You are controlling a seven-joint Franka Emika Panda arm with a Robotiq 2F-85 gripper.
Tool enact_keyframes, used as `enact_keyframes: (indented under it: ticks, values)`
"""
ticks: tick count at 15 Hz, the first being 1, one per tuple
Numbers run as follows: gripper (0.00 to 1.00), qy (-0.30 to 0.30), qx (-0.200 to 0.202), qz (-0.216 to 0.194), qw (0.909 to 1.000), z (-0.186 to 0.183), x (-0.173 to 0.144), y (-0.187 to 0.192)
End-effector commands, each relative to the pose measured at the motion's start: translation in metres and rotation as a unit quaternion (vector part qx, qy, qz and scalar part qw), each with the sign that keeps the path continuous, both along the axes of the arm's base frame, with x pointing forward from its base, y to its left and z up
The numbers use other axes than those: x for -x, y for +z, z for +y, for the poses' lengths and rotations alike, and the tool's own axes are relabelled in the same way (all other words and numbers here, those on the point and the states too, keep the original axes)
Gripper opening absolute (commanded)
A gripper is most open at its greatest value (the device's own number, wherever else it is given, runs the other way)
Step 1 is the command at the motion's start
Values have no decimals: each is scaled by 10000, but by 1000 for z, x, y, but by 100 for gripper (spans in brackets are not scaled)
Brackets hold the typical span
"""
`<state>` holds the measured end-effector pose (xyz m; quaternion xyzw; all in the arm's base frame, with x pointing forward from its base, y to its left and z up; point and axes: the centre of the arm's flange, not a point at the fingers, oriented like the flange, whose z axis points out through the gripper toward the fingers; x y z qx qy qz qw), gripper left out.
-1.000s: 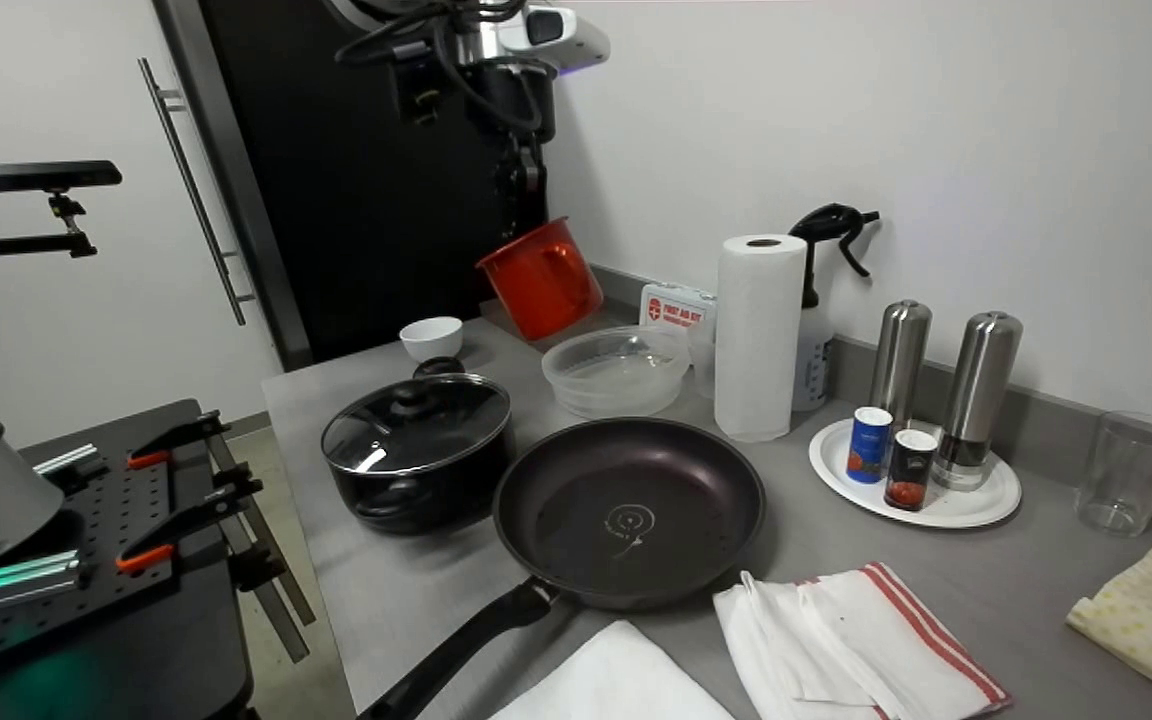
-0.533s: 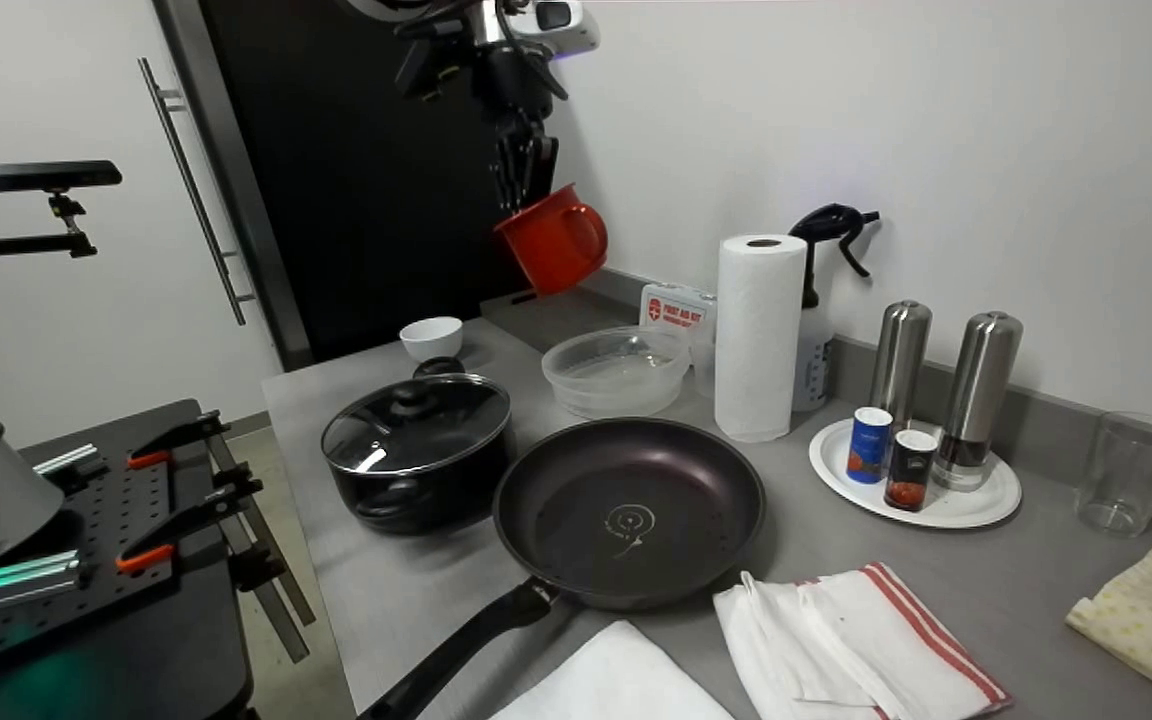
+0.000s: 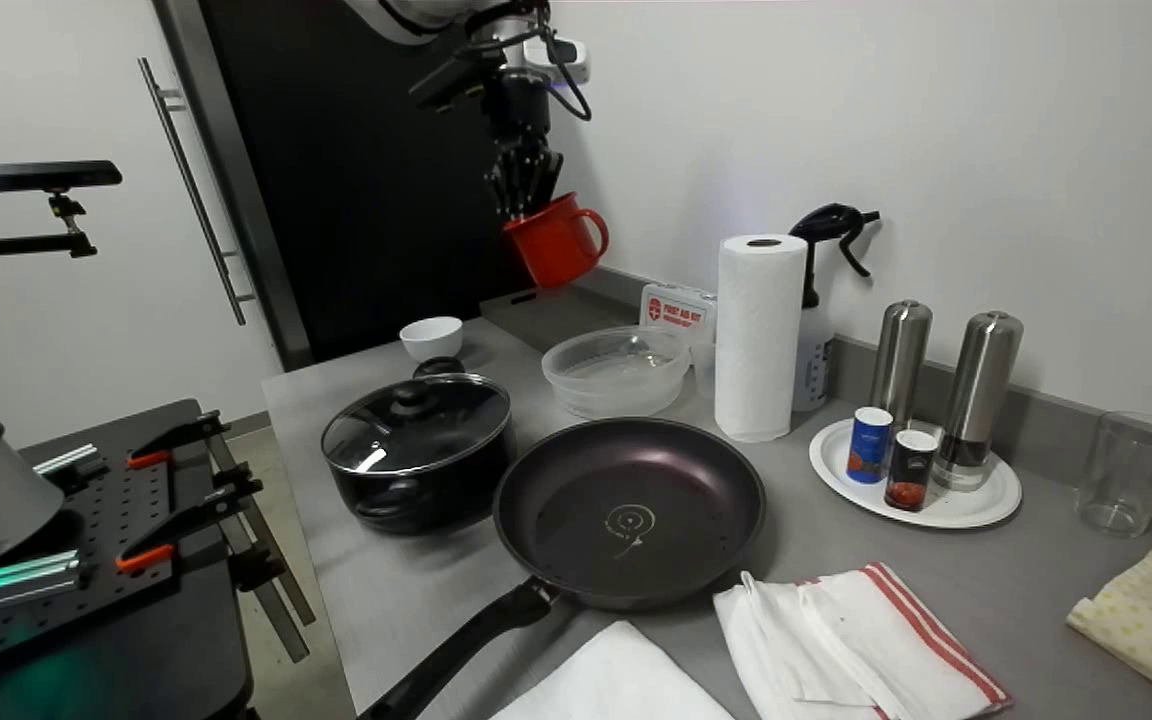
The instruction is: Move the cup to the right
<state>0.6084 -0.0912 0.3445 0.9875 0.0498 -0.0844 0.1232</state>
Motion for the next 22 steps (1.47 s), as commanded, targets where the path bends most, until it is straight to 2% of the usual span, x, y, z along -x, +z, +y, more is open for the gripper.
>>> enact_keyframes:
  ticks: [1, 7, 13, 22]
  values:
    - [2, 452, 114, 293, 9985, 24, -30, -8]
    - [2, 1152, -13, 561, 9918, 67, -55, -36]
    - [2, 1651, -196, 800, 9828, 94, -75, -70]
    - [2, 2016, -306, 1280, 9706, 137, -78, -140]
